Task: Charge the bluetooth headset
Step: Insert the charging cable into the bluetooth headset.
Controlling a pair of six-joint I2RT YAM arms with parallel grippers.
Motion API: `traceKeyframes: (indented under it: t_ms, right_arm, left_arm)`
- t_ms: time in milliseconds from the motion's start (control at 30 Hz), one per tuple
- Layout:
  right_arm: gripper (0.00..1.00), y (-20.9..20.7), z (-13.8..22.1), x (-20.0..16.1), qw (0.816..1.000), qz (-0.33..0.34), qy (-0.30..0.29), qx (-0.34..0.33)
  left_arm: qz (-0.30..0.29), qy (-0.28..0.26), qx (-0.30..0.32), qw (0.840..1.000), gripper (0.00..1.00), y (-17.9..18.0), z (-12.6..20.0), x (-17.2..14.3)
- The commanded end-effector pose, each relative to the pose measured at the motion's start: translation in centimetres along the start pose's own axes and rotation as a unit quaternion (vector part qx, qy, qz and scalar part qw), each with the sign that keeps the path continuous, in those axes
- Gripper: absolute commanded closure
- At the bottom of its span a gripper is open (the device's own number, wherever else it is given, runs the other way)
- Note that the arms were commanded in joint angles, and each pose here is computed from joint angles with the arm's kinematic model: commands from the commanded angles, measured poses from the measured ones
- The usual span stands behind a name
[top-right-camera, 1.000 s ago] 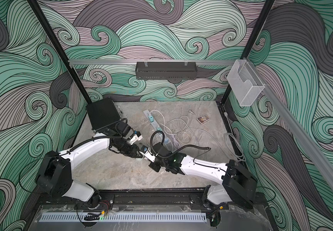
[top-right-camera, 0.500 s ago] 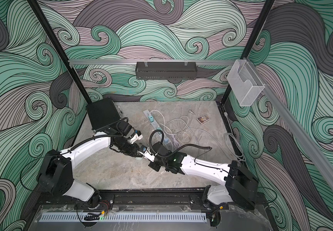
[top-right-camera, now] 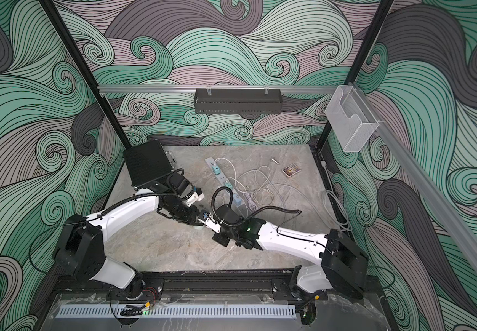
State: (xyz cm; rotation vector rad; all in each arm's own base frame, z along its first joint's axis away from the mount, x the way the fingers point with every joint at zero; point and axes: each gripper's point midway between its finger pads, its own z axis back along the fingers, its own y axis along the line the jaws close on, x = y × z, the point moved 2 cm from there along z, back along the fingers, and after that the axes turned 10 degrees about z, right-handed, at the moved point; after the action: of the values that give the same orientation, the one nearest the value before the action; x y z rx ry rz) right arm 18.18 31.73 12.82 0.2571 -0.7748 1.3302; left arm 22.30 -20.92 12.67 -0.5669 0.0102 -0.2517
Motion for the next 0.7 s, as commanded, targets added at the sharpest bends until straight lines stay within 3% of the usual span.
traceKeyframes:
  t_ms: [0,667]
  right_arm:
    - [1.0,-0.52,0.26,0.82,1.0,0.002,-0.004,-0.011]
    - [1.0,-0.44,0.03,1.01,1.0,0.0,-0.007,-0.009]
  left_arm:
    - [-0.009,0.006,0.0,1.0,0.86,-0.68,0.44,0.2]
    - [-0.012,0.005,-0.011,1.0,0.86,-1.44,0.34,0.46]
